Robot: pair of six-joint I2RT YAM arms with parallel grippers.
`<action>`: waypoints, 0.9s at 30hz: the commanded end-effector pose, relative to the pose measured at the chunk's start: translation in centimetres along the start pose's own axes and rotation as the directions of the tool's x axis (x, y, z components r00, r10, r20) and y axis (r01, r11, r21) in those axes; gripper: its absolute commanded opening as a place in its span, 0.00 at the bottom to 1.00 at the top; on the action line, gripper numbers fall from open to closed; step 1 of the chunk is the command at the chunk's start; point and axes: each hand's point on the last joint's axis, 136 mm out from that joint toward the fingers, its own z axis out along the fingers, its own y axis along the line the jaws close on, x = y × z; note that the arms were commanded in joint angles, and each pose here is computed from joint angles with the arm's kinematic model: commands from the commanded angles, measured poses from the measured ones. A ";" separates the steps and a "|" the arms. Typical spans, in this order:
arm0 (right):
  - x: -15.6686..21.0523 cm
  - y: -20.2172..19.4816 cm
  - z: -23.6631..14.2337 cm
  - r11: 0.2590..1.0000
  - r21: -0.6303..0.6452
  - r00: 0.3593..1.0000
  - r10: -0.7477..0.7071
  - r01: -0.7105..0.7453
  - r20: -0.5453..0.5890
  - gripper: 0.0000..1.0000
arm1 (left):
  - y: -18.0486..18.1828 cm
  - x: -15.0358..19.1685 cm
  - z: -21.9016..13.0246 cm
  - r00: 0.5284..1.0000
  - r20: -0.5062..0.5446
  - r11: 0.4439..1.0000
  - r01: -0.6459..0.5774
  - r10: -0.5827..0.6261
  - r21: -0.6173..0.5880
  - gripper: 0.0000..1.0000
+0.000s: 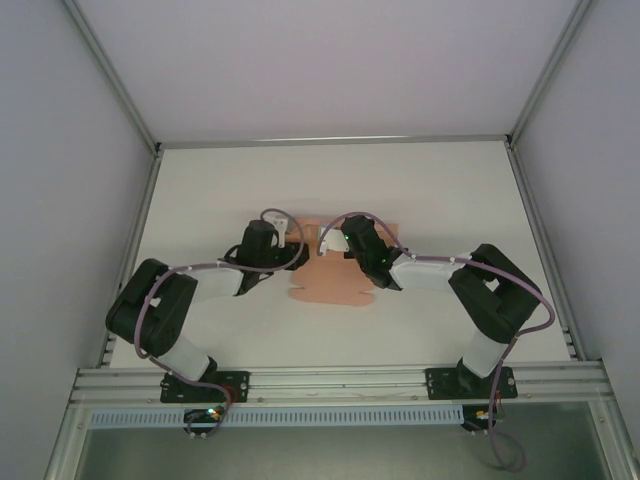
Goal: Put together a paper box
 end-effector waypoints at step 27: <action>-1.0 2.5 -0.5 0.997 -0.068 0.997 -0.024 0.028 0.071 0.00 | -1.0 -4.5 -7.9 0.990 0.047 0.972 -0.122 0.134 -0.200 0.96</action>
